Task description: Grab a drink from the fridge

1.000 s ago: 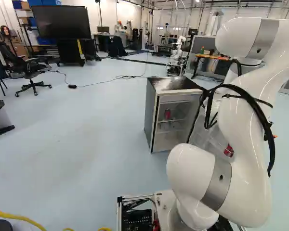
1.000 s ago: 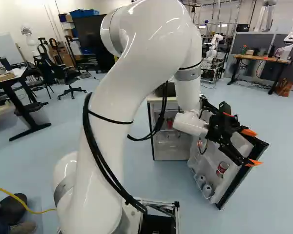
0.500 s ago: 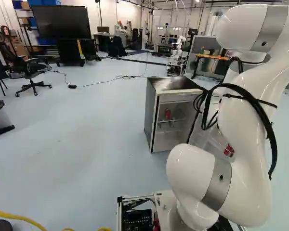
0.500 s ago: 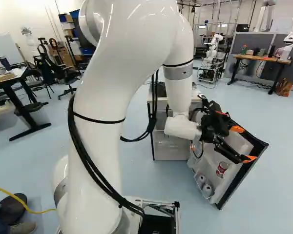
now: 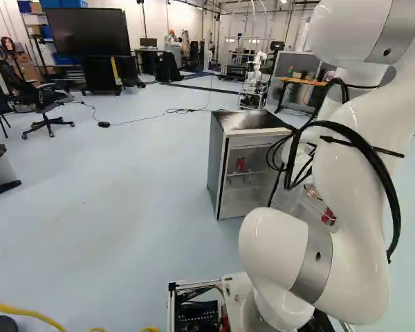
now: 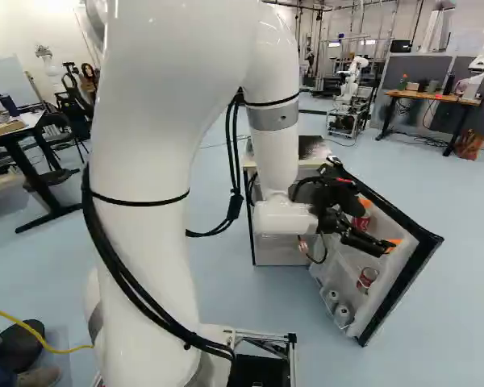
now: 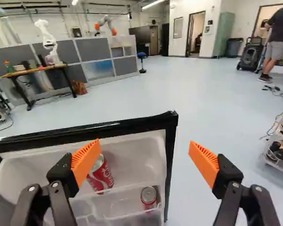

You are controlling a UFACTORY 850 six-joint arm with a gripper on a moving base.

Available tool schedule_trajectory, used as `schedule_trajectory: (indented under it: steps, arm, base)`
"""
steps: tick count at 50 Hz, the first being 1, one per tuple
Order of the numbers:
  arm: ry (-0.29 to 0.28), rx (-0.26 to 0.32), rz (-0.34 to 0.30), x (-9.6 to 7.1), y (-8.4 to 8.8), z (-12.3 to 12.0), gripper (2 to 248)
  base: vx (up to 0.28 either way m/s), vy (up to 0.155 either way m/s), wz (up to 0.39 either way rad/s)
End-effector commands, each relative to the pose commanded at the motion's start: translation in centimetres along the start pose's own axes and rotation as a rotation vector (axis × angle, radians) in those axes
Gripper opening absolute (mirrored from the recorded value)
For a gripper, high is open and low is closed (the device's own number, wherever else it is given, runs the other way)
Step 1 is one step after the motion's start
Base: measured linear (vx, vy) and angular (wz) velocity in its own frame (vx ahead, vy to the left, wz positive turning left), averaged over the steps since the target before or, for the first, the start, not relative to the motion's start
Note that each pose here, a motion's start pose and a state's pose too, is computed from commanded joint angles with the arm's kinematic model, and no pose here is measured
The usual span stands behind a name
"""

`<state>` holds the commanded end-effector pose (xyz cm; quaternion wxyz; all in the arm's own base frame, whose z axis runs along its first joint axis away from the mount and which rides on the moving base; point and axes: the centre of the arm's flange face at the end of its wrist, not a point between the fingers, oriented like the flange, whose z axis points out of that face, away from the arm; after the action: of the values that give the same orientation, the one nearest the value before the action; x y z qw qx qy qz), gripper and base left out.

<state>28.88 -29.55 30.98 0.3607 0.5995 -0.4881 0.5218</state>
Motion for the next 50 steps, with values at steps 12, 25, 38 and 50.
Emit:
schedule_trajectory:
  steps: [12, 25, 38, 50]
  arm:
    - [-0.013, 0.148, -0.050, -0.3, -0.8, -2.5, 247]
    - [-0.025, 0.314, -0.103, -0.7, -1.9, -5.2, 247]
    - [-0.031, 0.472, -0.149, -1.0, -3.2, -7.0, 247]
    - [-0.051, 0.593, -0.194, -2.0, -4.1, -7.4, 247]
  base:
    - [0.000, 0.000, 0.000]
    - [0.000, 0.000, 0.000]
    - [0.000, 0.000, 0.000]
    - [0.000, 0.000, 0.000]
